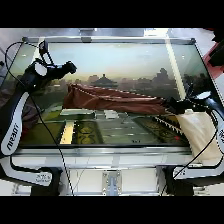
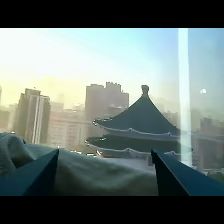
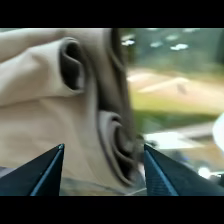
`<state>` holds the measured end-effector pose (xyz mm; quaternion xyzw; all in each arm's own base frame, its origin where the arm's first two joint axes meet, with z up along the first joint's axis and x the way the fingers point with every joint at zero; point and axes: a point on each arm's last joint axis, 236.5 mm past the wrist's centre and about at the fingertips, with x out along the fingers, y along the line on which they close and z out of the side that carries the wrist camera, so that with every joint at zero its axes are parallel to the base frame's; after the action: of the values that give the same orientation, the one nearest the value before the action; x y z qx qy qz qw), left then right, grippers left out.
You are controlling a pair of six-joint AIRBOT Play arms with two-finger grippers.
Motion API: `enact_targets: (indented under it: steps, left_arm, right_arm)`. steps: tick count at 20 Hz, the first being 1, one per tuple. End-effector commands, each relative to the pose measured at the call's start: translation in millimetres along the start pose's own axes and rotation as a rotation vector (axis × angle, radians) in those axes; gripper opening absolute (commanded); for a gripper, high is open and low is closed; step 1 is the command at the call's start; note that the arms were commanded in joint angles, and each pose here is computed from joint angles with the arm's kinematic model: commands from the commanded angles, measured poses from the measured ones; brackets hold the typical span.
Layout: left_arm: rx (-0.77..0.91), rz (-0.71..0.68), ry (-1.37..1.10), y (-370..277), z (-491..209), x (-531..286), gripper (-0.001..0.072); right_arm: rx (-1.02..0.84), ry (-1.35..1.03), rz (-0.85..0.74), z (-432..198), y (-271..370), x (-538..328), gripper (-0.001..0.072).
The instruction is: Fold the shirts.
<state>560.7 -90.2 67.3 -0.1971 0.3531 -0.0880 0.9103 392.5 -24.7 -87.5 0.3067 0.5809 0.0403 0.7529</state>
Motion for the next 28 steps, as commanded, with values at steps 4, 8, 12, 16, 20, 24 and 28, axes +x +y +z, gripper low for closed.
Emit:
enact_targets:
  steps: [4, 8, 12, 16, 20, 24, 28]
  left_arm:
    - [-0.055, -0.042, 0.016, -10.5, -2.8, -0.5, 0.0645]
    - [-0.056, -0.044, 0.023, -11.2, -4.7, -0.5, 0.0643]
    - [-0.059, -0.048, 0.045, -12.2, -9.7, -0.7, 0.0635]
    - [-0.057, -0.054, 0.102, -14.2, -23.5, -1.1, 0.0022]
    - [0.078, -0.105, 0.261, -41.4, -75.3, 10.4, 0.0014]
    - [0.138, -0.144, 0.263, -72.6, -89.3, 18.1, 0.0015]
    - [0.146, -0.146, 0.255, -73.8, -88.3, 18.7, 0.005]
  right_arm:
    - [0.023, -0.087, 0.177, 23.9, 25.4, 23.7, 0.0577]
    - [0.016, -0.131, 0.15, 33.2, 29.3, 37.1, 0.0471]
    - [-0.018, -0.163, 0.129, 37.6, 41.4, 46.6, 0.0138]
    - [-0.053, -0.117, 0.175, 31.0, 61.4, 43.7, 0.003]
    - [-0.089, -0.103, 0.218, 41.9, 90.7, 13.6, 0.0031]
    - [-0.128, -0.044, 0.094, 32.9, 65.8, 12.0, 0.0207]
    - [-0.124, 0.0, -0.107, 25.3, 17.8, 12.1, 0.0483]
